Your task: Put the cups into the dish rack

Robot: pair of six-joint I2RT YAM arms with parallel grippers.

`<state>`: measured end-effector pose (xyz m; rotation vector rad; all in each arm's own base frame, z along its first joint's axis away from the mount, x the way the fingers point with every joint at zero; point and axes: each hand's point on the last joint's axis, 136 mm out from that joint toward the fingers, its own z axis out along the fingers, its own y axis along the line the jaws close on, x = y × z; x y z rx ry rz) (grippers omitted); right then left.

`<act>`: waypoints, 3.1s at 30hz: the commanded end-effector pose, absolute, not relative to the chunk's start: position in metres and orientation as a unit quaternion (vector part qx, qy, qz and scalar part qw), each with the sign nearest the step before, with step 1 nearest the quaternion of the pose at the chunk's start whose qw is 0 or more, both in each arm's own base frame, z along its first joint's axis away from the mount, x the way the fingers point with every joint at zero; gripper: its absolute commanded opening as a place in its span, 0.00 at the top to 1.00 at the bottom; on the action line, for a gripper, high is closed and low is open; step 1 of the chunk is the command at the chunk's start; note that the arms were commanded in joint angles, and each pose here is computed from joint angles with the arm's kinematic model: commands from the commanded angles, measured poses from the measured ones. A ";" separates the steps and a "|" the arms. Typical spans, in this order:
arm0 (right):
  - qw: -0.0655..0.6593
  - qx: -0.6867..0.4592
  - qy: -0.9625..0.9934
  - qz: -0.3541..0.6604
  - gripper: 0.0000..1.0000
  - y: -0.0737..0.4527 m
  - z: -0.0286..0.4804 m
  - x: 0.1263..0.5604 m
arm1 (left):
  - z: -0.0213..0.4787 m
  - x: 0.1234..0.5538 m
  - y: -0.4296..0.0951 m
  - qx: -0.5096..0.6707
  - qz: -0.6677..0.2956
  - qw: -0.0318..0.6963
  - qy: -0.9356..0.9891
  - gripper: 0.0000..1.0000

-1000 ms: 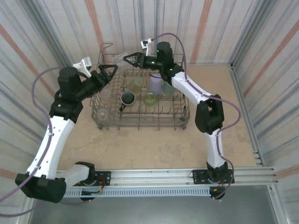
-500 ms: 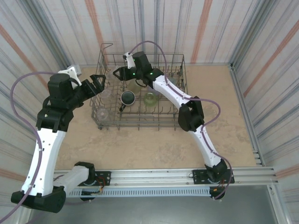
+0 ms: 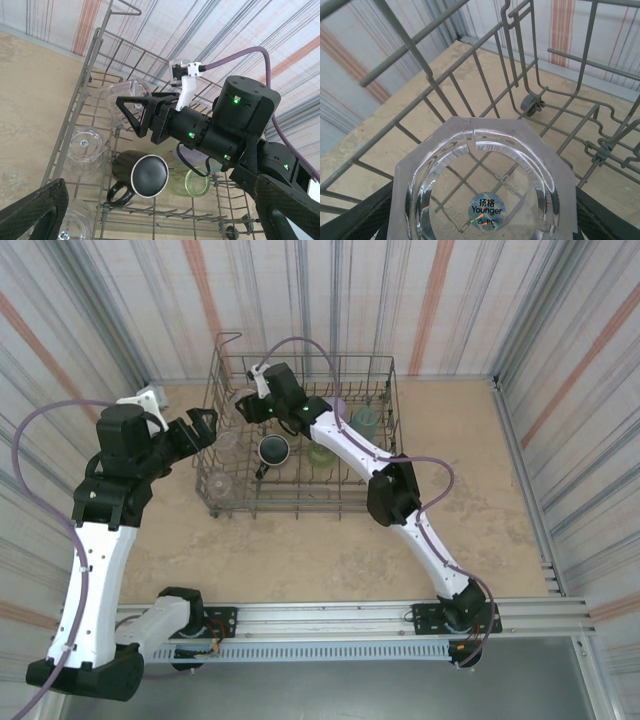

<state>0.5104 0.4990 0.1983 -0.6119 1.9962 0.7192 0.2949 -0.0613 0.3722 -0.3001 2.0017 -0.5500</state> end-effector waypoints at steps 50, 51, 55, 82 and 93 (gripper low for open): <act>0.395 -0.321 0.834 0.214 0.24 0.517 0.162 0.461 | 0.346 0.296 -0.063 -0.110 -0.234 0.469 0.845 0.01; 0.396 -0.316 0.834 0.219 0.22 0.517 0.164 0.462 | 0.345 0.297 -0.063 -0.110 -0.235 0.468 0.845 0.01; 0.395 -0.282 0.838 0.249 0.18 0.515 0.175 0.468 | 0.344 0.299 -0.065 -0.110 -0.237 0.465 0.846 0.01; 0.346 -0.171 0.866 0.318 0.14 0.489 0.203 0.476 | 0.347 0.299 -0.065 -0.109 -0.240 0.468 0.844 0.01; 0.296 -0.151 0.879 0.342 0.11 0.495 0.187 0.463 | 0.348 0.297 -0.065 -0.110 -0.242 0.468 0.843 0.01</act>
